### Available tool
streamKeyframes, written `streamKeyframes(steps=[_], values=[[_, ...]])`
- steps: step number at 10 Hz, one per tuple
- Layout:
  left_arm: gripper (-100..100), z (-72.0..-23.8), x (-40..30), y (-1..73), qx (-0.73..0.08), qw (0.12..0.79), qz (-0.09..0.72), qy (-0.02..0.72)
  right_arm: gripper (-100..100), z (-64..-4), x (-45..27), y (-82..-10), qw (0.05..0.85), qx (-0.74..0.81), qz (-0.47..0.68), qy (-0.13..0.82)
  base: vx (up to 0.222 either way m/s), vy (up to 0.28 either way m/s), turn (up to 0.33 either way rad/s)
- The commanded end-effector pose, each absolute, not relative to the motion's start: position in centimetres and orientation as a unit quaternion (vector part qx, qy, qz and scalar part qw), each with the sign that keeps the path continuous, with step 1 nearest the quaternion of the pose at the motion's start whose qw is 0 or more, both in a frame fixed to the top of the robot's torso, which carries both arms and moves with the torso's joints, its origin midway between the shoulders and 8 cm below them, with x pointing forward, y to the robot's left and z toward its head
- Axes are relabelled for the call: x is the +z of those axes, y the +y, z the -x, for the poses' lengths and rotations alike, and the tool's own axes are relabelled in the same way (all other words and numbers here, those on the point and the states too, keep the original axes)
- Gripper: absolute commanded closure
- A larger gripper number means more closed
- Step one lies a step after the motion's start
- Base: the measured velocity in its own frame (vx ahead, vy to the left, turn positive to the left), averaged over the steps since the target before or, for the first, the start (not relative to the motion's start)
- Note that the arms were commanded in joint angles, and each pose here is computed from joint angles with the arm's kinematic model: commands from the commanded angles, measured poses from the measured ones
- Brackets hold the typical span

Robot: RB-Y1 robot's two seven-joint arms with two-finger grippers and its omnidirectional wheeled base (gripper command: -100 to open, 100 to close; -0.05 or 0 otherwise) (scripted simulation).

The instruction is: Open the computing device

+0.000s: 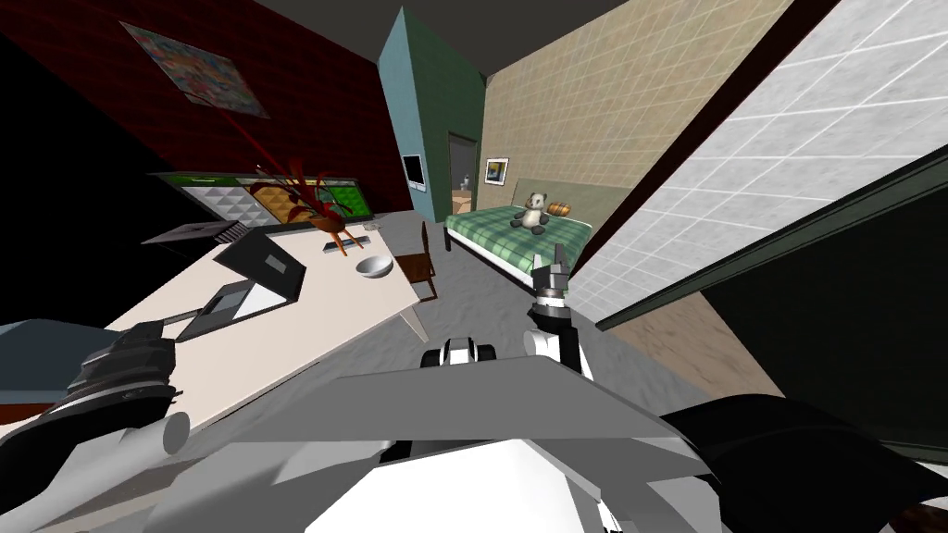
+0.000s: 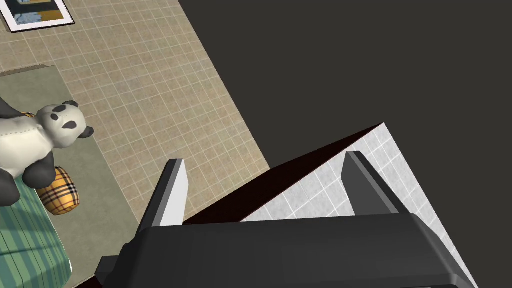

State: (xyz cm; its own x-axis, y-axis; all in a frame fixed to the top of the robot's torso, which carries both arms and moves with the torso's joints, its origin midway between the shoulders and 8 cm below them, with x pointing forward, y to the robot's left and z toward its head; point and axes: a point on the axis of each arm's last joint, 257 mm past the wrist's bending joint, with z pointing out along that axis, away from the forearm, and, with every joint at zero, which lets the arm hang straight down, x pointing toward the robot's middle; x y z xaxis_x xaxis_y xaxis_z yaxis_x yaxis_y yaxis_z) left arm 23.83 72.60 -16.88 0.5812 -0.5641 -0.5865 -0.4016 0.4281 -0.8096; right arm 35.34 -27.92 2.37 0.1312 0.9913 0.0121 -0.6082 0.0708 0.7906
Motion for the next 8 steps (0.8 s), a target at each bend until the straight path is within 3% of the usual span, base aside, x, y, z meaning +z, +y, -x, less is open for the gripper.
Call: streamKeyframes(steps=[1, 8], values=[[-100, -21.1, -16.9, 75.4, -0.028, 0.709, 0.549, 0.442, 0, -35.3, 2.4, -27.9, 0.673, 0.594, -0.335, 0.286, 0.057, -0.021, -0.115], [-100, -10.9, -15.3, 84.0, 0.06, 0.696, 0.605, 0.382, 0, -35.3, 2.4, -27.9, 0.674, 0.594, -0.335, 0.286, 0.093, -0.007, -0.201]])
